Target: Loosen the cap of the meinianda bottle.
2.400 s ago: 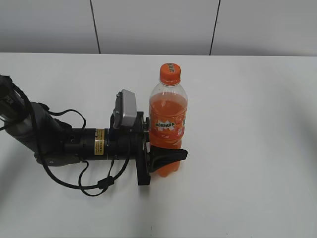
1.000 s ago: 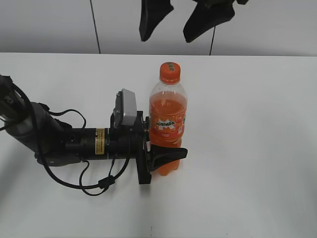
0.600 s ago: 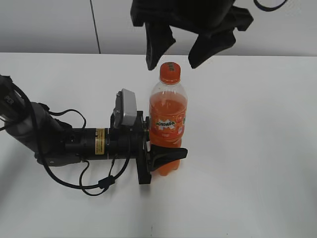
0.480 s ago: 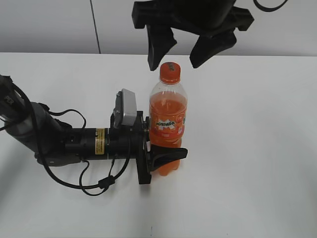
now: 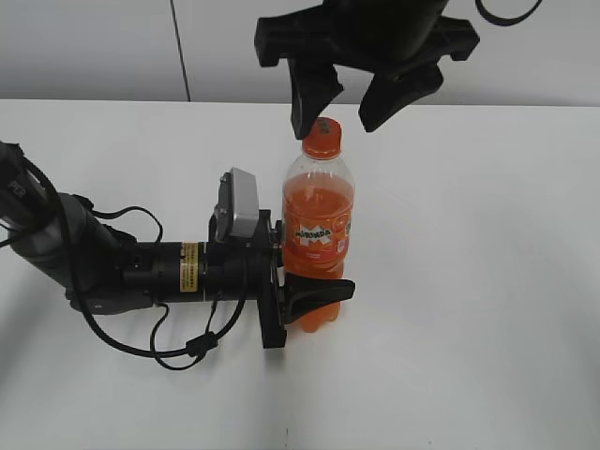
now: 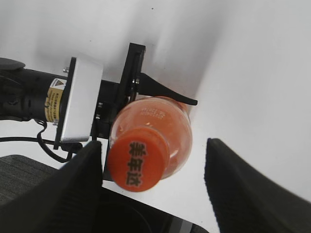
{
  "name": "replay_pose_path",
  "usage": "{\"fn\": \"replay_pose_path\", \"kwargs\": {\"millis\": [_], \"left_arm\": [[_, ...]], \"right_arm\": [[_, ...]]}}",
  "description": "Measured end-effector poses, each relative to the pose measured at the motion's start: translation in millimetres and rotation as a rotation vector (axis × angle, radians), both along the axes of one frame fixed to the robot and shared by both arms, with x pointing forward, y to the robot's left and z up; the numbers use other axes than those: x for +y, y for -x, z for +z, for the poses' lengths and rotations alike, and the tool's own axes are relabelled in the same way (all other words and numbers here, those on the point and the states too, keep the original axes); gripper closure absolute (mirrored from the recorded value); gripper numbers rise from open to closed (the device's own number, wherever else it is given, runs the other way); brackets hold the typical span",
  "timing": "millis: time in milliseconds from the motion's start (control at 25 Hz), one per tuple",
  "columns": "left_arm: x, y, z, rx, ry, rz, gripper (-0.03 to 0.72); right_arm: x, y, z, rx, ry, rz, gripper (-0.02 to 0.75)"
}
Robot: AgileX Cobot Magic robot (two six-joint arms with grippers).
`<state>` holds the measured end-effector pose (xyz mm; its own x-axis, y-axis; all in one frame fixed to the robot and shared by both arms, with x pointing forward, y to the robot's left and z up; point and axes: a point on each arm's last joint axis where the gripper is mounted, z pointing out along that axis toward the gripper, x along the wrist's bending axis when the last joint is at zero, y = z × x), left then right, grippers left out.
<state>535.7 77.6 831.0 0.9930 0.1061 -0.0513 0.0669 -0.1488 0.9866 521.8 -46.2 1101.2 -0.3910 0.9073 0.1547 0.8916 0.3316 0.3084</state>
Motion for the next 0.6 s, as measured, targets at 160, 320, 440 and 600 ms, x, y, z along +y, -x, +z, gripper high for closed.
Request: {"fn": "replay_pose_path", "kwargs": {"millis": [160,320,440,600], "left_arm": [[0.0,0.0,0.1,0.0,0.001,0.0,0.3],[0.0,0.0,0.1,0.0,0.001,0.0,0.3],[0.0,0.0,0.1,0.0,0.001,0.0,0.3],[0.0,0.0,0.1,0.0,0.001,0.0,0.3]], "right_arm": [[2.6,-2.9,-7.5,0.013,0.014,0.008,0.253],[2.8,-2.7,-7.4,0.015,0.012,0.009,0.256],[3.5,-2.1,-7.4,0.019,0.006,0.017,0.262],[4.0,-1.7,-7.3,0.022,0.002,0.03,0.347]]}}
